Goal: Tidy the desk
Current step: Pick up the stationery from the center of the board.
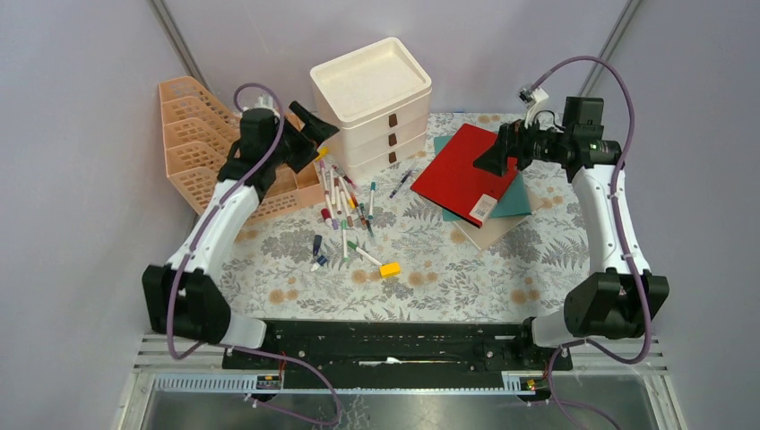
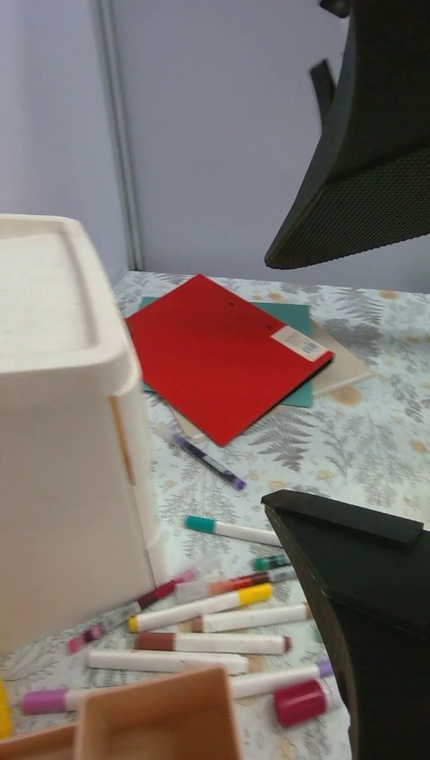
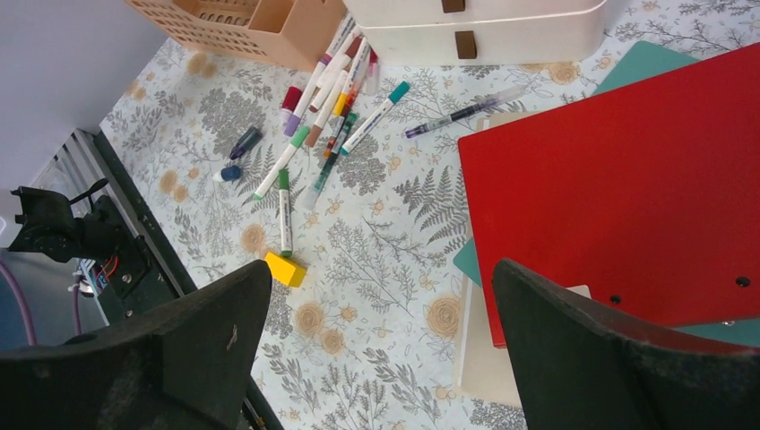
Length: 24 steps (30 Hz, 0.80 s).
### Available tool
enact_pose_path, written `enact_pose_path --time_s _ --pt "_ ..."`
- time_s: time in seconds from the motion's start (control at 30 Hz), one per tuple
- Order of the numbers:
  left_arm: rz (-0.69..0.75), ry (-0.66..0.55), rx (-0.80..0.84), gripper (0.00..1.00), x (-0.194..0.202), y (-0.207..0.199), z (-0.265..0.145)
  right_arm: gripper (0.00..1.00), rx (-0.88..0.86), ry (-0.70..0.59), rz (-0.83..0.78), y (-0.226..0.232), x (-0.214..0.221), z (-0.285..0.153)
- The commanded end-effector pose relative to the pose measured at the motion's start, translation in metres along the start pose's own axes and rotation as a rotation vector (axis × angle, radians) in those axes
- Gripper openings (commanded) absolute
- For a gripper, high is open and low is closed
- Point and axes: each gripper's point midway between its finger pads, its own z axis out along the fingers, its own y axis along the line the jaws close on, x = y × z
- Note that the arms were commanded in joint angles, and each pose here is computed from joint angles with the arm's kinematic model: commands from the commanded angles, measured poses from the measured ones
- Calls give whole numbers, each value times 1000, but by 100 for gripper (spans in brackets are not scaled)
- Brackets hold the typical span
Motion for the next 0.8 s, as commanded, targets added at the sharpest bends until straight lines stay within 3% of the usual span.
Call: enact_pose_path --time_s 0.0,0.2,0.5,0.77 --pt "-38 -120 -42 99 -40 -29 22 100 11 -5 -32 -3 -20 3" --pt "2 -187 -200 99 -68 -16 61 100 3 6 -25 -13 -28 16" --pt "115 -234 -289 98 -103 -20 97 100 -7 16 0 -18 -28 24" --pt "170 -256 -168 98 -113 -51 96 100 -11 27 -6 -20 -22 26"
